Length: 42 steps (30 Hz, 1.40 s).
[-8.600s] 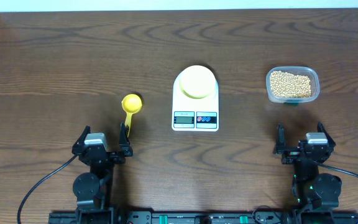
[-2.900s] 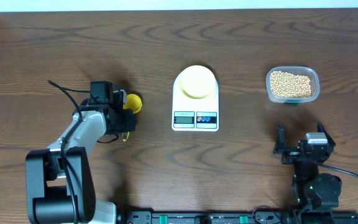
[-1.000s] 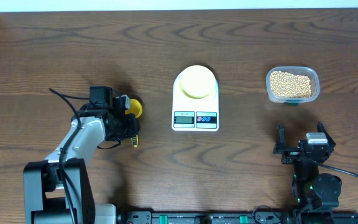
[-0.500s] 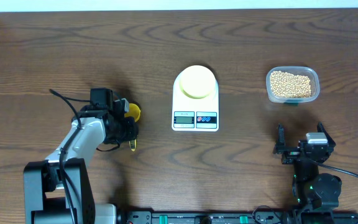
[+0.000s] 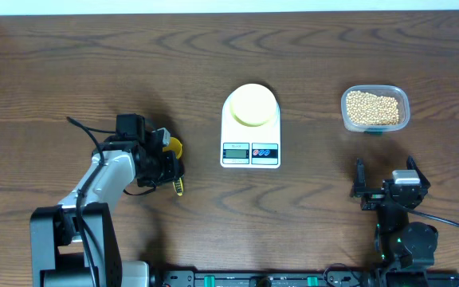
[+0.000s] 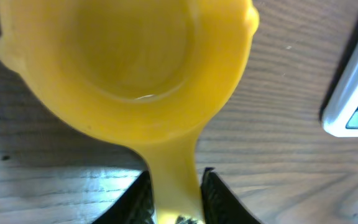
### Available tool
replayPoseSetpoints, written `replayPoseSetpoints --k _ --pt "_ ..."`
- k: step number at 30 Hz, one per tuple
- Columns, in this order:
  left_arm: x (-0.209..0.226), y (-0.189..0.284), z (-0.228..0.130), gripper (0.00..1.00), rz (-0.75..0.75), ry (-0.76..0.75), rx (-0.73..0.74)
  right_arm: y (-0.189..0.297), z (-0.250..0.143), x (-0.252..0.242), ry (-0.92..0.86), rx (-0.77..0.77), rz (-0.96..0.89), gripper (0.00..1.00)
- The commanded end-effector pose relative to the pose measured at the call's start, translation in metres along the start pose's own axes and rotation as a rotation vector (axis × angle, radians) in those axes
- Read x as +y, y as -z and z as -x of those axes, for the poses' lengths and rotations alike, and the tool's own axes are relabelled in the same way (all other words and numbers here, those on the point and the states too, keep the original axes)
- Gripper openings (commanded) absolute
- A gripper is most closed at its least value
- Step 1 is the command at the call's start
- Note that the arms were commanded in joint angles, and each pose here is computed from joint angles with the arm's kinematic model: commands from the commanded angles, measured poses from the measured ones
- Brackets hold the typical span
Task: Scoop item into bowl and weigh 50g on scale
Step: 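Close the left gripper on the yellow scoop handle, then lift the yellow scoop with the left gripper, tilting it upright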
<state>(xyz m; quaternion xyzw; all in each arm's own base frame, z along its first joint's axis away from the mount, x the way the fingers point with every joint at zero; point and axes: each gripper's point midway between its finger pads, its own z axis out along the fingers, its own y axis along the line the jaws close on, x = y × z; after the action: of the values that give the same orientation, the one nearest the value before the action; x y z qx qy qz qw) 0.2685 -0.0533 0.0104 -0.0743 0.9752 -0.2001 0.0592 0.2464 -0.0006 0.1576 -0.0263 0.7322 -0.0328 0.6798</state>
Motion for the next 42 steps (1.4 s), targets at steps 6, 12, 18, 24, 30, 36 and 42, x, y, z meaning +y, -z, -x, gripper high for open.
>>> replayPoseSetpoints --k 6,12,18,24,30,36,42 --pt "-0.016 0.001 -0.006 0.2 -0.095 0.003 0.019 0.0 -0.001 0.0 0.009 0.001 0.002 0.99" --pt "-0.024 0.002 -0.007 0.19 -0.141 0.004 0.025 0.0 -0.001 0.0 0.009 0.001 0.002 0.99" --pt "-0.028 0.003 -0.008 0.19 -0.166 0.003 0.027 0.0 -0.001 0.0 0.009 0.001 0.002 0.99" --pt "-0.028 0.003 -0.008 0.19 -0.166 0.004 0.027 0.0 -0.001 0.0 0.009 0.001 0.002 0.99" --pt "-0.034 0.004 -0.008 0.3 -0.2 0.003 0.032 0.0 -0.001 0.0 0.009 0.001 0.002 0.99" --pt "-0.034 0.004 -0.009 0.38 -0.2 0.004 0.032 0.0 -0.001 0.0 0.009 0.001 0.002 0.99" --pt "-0.034 0.004 -0.009 0.38 -0.2 0.004 0.032 0.0 -0.001 0.0 0.009 0.001 0.002 0.99"
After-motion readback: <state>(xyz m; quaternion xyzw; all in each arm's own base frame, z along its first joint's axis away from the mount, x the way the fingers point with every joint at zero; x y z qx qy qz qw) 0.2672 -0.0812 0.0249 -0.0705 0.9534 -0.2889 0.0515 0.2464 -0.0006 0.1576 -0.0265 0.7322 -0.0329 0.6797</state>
